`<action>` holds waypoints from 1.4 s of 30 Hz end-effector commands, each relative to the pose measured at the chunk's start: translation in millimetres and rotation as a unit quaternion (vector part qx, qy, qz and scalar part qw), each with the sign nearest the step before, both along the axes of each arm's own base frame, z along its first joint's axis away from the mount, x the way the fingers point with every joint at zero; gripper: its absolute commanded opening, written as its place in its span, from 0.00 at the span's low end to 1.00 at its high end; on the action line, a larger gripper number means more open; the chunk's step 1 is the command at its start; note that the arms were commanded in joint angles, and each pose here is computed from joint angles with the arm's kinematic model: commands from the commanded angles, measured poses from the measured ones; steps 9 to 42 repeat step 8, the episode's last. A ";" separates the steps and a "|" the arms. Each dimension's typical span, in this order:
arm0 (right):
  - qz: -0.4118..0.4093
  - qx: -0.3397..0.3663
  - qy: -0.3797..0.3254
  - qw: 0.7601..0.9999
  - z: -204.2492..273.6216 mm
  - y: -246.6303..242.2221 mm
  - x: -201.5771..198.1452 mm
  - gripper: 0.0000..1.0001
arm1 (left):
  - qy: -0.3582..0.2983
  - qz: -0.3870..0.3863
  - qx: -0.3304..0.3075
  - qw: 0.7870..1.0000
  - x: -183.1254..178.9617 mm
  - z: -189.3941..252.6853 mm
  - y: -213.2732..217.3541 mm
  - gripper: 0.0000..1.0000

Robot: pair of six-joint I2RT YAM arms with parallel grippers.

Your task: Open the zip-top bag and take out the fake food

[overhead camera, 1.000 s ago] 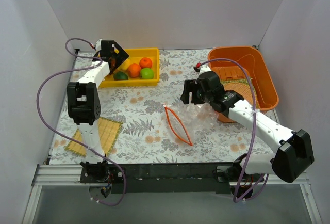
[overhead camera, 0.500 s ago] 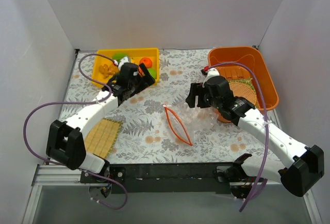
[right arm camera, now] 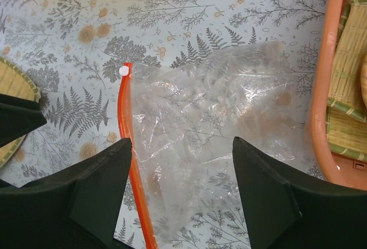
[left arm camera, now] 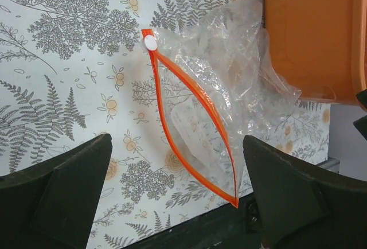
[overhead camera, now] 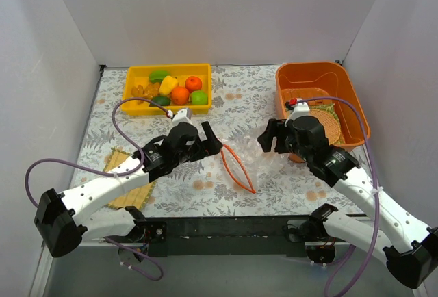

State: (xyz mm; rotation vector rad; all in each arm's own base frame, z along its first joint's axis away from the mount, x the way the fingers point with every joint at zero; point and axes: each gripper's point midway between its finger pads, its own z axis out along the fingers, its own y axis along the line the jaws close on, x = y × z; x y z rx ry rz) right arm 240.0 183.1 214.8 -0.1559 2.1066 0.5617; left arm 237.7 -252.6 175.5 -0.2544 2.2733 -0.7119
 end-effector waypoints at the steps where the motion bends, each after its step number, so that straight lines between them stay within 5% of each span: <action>1: -0.024 0.007 -0.010 1.000 1.0 -9.9 -1.1 0.79 | -0.009 0.003 0.003 1.000 -9.8 -0.3 11.0 0.98; 42: -0.038 0.007 -0.009 0.999 -2.3 -15.1 -2.2 0.79 | -0.046 0.010 -0.003 0.999 -3.9 15.4 15.2 0.98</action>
